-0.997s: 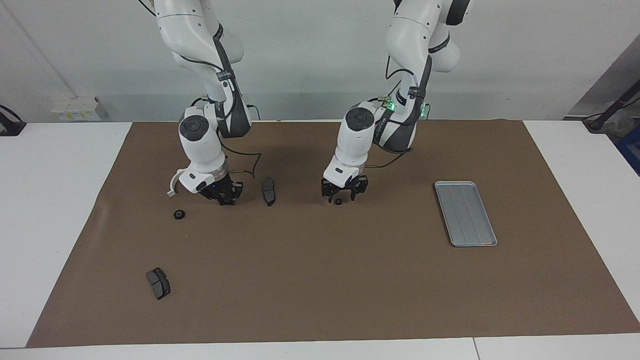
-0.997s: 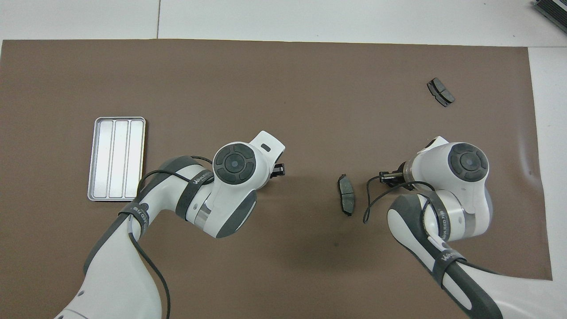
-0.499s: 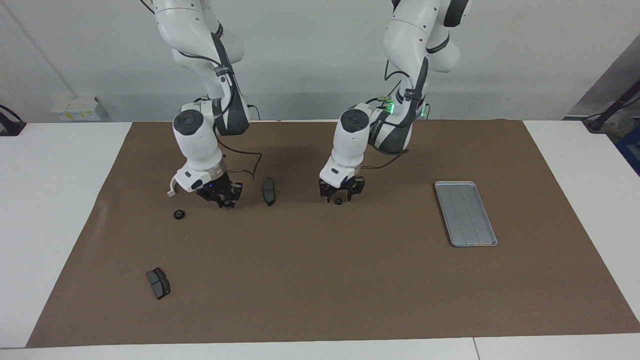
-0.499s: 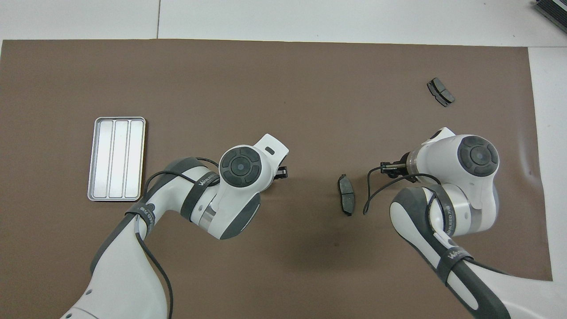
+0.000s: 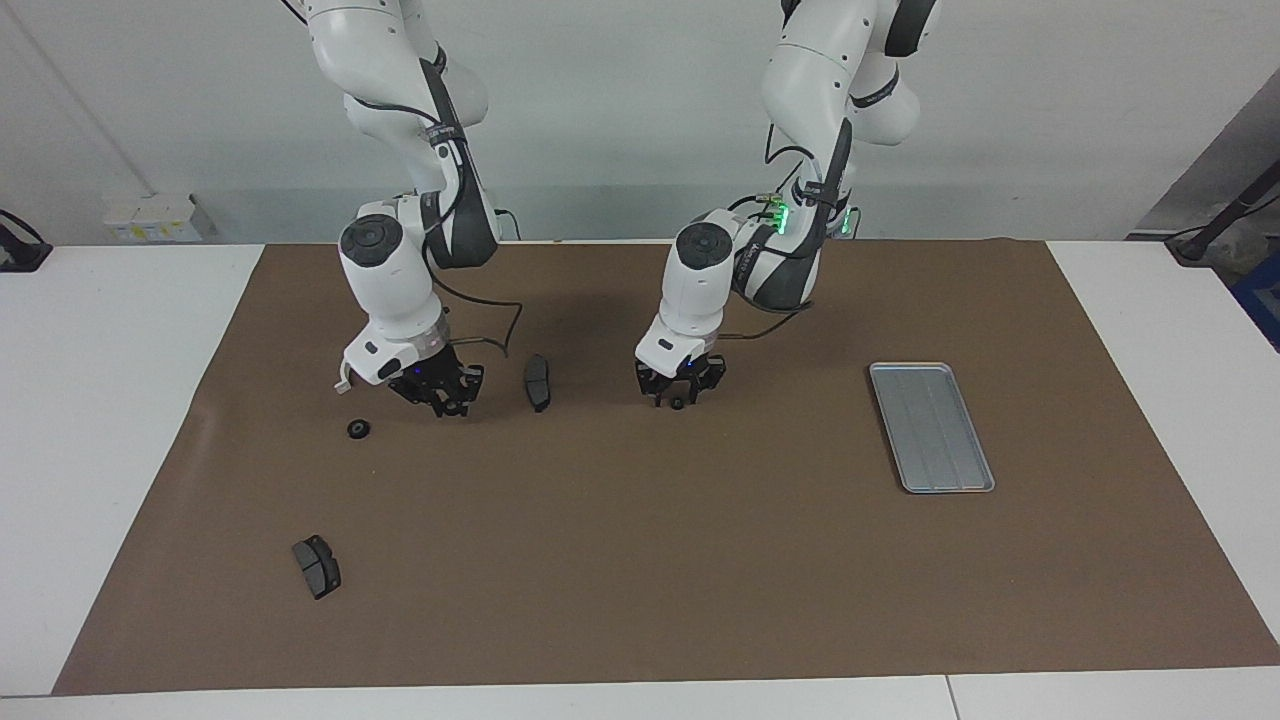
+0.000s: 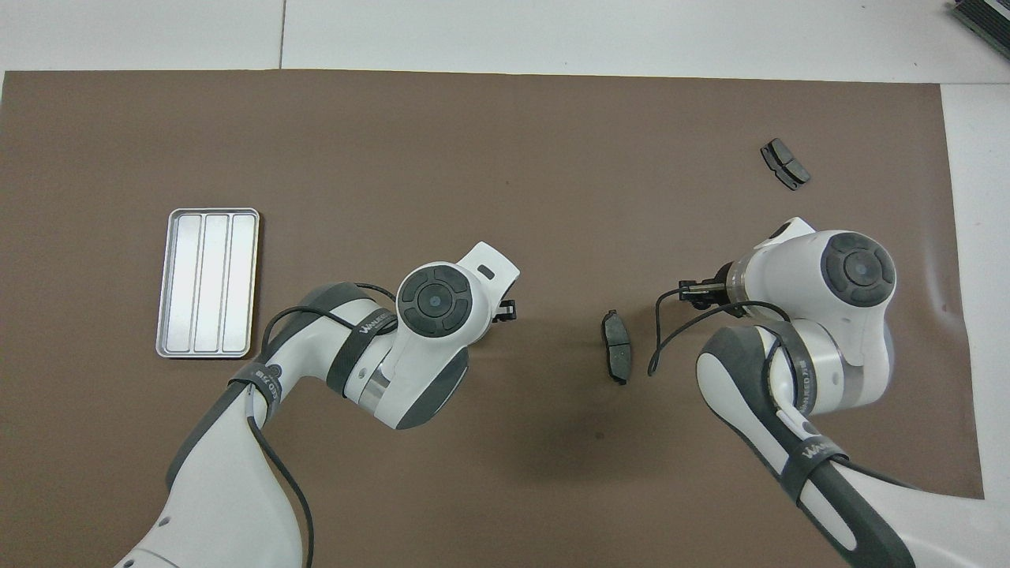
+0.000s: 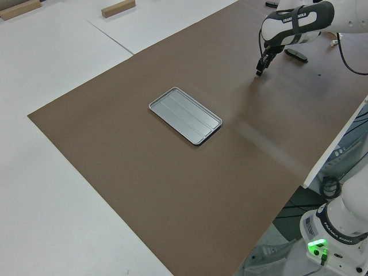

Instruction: Pick bearing gear from pile to tray

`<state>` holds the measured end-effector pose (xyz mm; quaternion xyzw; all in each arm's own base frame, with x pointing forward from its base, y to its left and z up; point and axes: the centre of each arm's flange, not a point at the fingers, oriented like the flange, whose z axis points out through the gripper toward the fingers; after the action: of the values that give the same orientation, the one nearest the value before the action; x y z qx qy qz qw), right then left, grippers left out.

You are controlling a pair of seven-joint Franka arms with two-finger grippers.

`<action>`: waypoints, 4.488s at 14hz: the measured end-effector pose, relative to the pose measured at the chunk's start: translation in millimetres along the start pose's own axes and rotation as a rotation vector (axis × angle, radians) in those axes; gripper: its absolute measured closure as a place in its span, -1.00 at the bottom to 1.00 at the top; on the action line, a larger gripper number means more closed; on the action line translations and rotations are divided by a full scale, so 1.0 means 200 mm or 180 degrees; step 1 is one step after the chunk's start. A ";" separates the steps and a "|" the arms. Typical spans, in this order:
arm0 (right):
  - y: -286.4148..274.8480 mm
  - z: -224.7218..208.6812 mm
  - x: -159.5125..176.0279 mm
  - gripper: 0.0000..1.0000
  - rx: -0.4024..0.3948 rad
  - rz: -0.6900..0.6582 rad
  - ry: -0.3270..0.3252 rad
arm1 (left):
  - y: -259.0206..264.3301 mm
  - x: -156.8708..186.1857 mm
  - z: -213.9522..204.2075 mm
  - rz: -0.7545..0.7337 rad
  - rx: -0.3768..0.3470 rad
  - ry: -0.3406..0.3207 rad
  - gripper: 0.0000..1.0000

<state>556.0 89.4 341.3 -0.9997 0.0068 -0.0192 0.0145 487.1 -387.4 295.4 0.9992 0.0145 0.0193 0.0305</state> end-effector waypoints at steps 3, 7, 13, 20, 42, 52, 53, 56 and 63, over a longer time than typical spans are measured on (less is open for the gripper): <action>-0.01 -0.09 0.07 0.31 0.0002 0.0005 -0.0048 | 0.00 0.00 0.00 0.0001 0.0000 0.0001 -0.06; -0.04 -0.16 0.13 0.31 0.0006 -0.0010 -0.0059 | 0.00 0.00 0.00 0.0002 0.0001 0.0001 0.13; -0.08 -0.21 0.19 0.31 0.0012 0.0029 -0.0060 | 0.00 0.01 0.00 0.0003 0.0007 0.0010 0.49; -0.25 -0.21 0.17 0.31 0.0033 0.0182 -0.0028 | 0.01 0.10 -0.11 -0.0048 -0.0067 0.0131 0.50; -1.81 0.24 -0.10 0.31 0.0263 0.1051 0.0150 | -1.66 0.90 -0.53 0.0600 0.0058 -0.0299 0.50; -1.59 0.11 0.09 -1.00 0.0268 0.1236 0.0291 | -2.05 0.94 -0.26 0.1151 -0.0010 -0.0392 0.50; -1.50 0.07 0.13 -1.00 0.0254 0.1234 0.0305 | -2.06 0.94 -0.26 0.1178 -0.0014 -0.0392 0.50; -1.18 -0.02 0.17 -1.00 0.0160 0.1082 0.0283 | -2.07 0.94 -0.25 0.1206 -0.0017 -0.0395 0.44; -0.43 -0.06 0.07 -1.00 -0.0071 0.0560 0.0062 | -1.97 0.97 -0.30 0.1009 -0.0029 -0.0320 -0.59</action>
<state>570.1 174.8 356.2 -0.9951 0.0951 -0.0274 0.0050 667.1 14.6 337.4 0.9886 -0.1450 -0.0261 0.0323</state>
